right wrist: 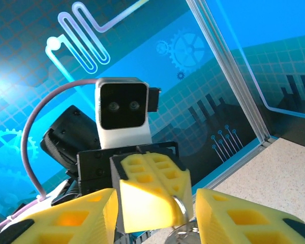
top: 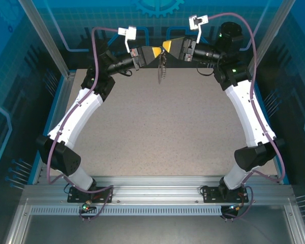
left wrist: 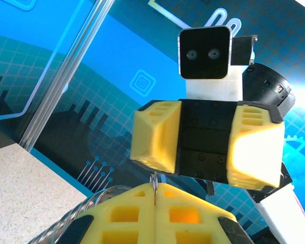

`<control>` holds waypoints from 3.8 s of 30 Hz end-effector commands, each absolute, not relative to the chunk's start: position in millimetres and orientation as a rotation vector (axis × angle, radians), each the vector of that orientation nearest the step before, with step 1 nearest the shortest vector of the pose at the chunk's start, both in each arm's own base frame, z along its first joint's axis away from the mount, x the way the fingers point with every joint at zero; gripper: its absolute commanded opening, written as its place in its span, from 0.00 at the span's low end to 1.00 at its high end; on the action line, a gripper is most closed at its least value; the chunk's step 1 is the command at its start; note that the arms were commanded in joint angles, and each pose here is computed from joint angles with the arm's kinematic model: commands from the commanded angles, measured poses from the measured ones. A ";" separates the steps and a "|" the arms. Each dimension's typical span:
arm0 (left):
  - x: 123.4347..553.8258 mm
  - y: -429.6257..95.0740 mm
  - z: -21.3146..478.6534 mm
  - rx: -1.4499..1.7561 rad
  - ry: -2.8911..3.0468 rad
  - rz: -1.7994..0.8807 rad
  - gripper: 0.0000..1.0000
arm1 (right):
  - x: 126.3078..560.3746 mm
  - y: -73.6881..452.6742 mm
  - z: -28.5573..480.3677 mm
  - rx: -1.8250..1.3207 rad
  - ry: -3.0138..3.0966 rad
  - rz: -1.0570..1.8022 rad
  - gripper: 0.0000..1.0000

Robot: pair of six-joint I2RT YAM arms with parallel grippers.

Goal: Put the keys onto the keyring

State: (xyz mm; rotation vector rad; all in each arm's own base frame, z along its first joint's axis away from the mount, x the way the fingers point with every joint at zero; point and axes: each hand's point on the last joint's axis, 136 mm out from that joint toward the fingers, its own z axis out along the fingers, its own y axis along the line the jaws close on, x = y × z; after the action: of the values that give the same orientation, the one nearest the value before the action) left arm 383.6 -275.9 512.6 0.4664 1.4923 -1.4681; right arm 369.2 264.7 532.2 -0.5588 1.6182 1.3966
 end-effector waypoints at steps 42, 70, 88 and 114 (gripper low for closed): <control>367.9 -261.7 532.2 0.492 1.438 -1.444 0.26 | 374.6 260.6 506.3 -0.625 1.689 1.325 0.00; 359.1 -257.2 492.4 0.647 1.631 -1.423 0.37 | 348.9 277.5 466.8 -0.947 1.778 1.424 0.00; 365.8 -260.3 467.9 0.632 1.691 -1.440 0.35 | 348.3 282.3 473.9 -0.956 1.748 1.425 0.00; 371.3 -277.0 467.9 0.655 1.671 -1.476 0.19 | 353.5 281.4 473.6 -0.947 1.747 1.437 0.00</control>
State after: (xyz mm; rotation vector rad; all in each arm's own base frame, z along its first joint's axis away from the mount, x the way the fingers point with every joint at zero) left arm 374.9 -273.2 458.0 0.6195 1.7129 -1.4710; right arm 361.1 280.4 461.6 -0.9151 1.7924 1.4063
